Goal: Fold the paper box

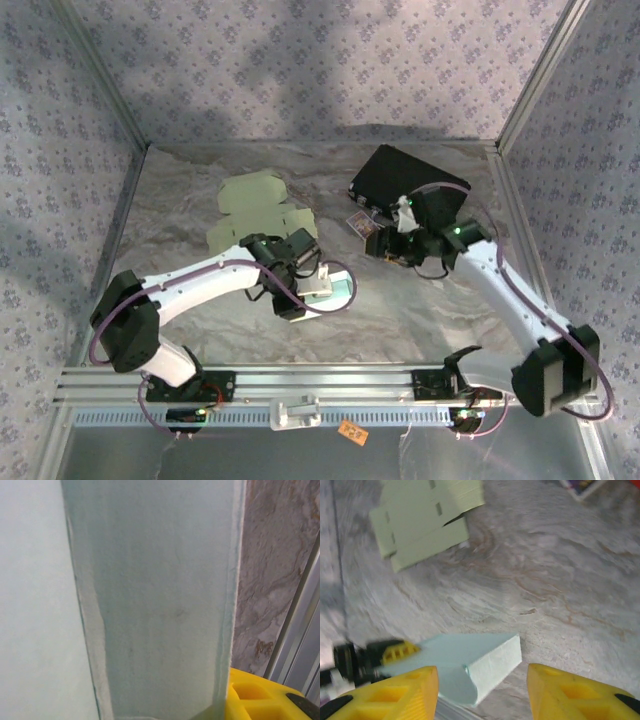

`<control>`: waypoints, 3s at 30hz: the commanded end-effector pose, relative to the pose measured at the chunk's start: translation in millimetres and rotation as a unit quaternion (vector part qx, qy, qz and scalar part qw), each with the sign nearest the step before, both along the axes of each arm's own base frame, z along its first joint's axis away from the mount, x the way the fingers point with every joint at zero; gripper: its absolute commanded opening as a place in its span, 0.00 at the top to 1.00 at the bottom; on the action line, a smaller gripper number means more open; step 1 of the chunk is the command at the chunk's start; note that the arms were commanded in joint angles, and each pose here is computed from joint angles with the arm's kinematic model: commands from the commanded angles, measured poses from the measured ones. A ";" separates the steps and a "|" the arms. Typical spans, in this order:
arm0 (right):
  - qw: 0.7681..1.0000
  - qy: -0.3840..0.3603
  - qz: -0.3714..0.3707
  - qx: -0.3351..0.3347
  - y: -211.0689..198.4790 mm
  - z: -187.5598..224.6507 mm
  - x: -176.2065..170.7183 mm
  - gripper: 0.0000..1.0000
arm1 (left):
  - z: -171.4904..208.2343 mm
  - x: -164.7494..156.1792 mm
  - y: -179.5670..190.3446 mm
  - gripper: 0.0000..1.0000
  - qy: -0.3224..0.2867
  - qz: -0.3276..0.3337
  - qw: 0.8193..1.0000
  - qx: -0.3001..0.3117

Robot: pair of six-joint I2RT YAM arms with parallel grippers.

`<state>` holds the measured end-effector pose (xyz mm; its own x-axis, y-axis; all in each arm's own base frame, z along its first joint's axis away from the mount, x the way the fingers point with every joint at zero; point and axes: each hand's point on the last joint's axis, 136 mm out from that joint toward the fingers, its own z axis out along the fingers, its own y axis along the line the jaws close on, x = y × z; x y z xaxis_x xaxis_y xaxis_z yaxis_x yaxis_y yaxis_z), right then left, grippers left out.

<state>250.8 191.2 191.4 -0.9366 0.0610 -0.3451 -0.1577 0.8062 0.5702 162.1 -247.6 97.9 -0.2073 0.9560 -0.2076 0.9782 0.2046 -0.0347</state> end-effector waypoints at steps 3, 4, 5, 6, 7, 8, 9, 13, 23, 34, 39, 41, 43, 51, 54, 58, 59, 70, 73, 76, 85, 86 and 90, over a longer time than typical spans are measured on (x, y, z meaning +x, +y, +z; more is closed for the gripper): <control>0.974 -0.126 0.159 -0.098 13.2 -13.4 -16.0 0.49 | -2.1 -3.6 7.7 0.63 0.033 -0.005 0.999 0.020; 0.970 -0.130 0.175 -0.112 15.2 -16.8 -19.3 0.49 | -3.4 -2.7 7.9 0.63 0.035 -0.006 0.999 0.022; 0.965 -0.135 0.189 -0.124 17.6 -19.8 -21.5 0.49 | -4.6 -1.8 7.9 0.63 0.037 -0.005 0.999 0.021; 0.961 -0.138 0.203 -0.129 21.5 -21.7 -23.3 0.49 | -5.5 -0.7 7.6 0.63 0.037 -0.005 0.999 0.020; 0.958 -0.141 0.215 -0.129 26.0 -21.9 -24.2 0.49 | -6.0 0.5 7.4 0.63 0.038 -0.005 0.999 0.019; 0.954 -0.143 0.229 -0.128 31.6 -22.0 -24.9 0.49 | -6.7 1.5 7.1 0.63 0.039 -0.004 0.999 0.019; 0.951 -0.142 0.244 -0.126 37.5 -23.0 -27.0 0.49 | -7.1 3.0 7.1 0.62 0.039 -0.002 0.999 0.018; 0.942 -0.140 0.273 -0.137 52.0 -29.1 -29.7 0.51 | -9.4 6.7 7.7 0.62 0.042 0.000 0.999 0.017; 0.940 -0.128 0.278 -0.153 57.9 -34.7 -20.9 0.64 | -7.4 10.8 4.3 0.61 0.036 0.002 0.999 0.010; 0.936 -0.113 0.286 -0.170 57.6 -42.5 -18.2 0.76 | -7.1 12.1 2.9 0.61 0.036 0.002 0.999 0.007; 0.936 -0.113 0.285 -0.174 58.2 -42.6 -17.2 0.86 | -7.4 11.5 2.9 0.61 0.036 0.002 0.999 0.006; 0.935 -0.112 0.287 -0.177 58.7 -43.6 -17.5 0.91 | -7.3 12.6 3.0 0.61 0.035 0.005 0.999 0.006; 0.934 -0.111 0.287 -0.182 57.9 -45.1 -18.0 0.96 | -6.7 13.4 2.4 0.61 0.035 0.008 0.999 0.004; 0.945 -0.103 0.252 -0.180 63.4 -40.9 -17.0 1.00 | -5.2 21.6 0.0 0.61 0.033 0.039 0.999 -0.007; 0.956 -0.088 0.221 -0.173 64.5 -41.7 -16.2 1.00 | -4.8 25.2 -0.3 0.61 0.033 0.050 0.998 -0.010; 0.968 -0.077 0.180 -0.158 65.1 -46.3 -15.7 1.00 | -4.7 29.0 -1.5 0.61 0.038 0.063 0.997 -0.018; 0.970 -0.077 0.172 -0.153 65.2 -47.5 -15.2 1.00 | -5.0 29.0 -2.1 0.61 0.040 0.065 0.997 -0.020; 0.978 -0.103 0.122 -0.137 59.6 -59.9 -8.8 1.00 | -5.3 32.6 -0.4 0.60 0.053 0.078 0.995 -0.035; 0.977 -0.102 0.122 -0.144 56.2 -63.0 -10.5 1.00 | -6.1 33.4 0.1 0.59 0.053 0.082 0.995 -0.036; 0.976 -0.106 0.125 -0.144 56.0 -65.8 -14.0 1.00 | -6.5 34.3 -0.9 0.58 0.054 0.084 0.994 -0.040; 0.975 -0.129 0.113 -0.141 53.6 -78.8 -16.9 1.00 | -9.5 39.1 -0.5 0.53 0.051 0.099 0.993 -0.044; 0.975 -0.128 0.113 -0.141 53.5 -79.4 -17.3 1.00 | -9.5 39.4 -0.3 0.53 0.051 0.099 0.993 -0.044; 0.976 -0.128 0.108 -0.141 54.8 -79.4 -16.9 1.00 | -9.0 41.2 -0.2 0.53 0.047 0.101 0.993 -0.044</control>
<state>248.2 258.9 137.2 -0.7504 -0.2312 -0.6193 -0.4843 0.8299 0.2770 194.0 -243.9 88.1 -0.3914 0.8893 -0.2367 0.9185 0.3617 -0.1600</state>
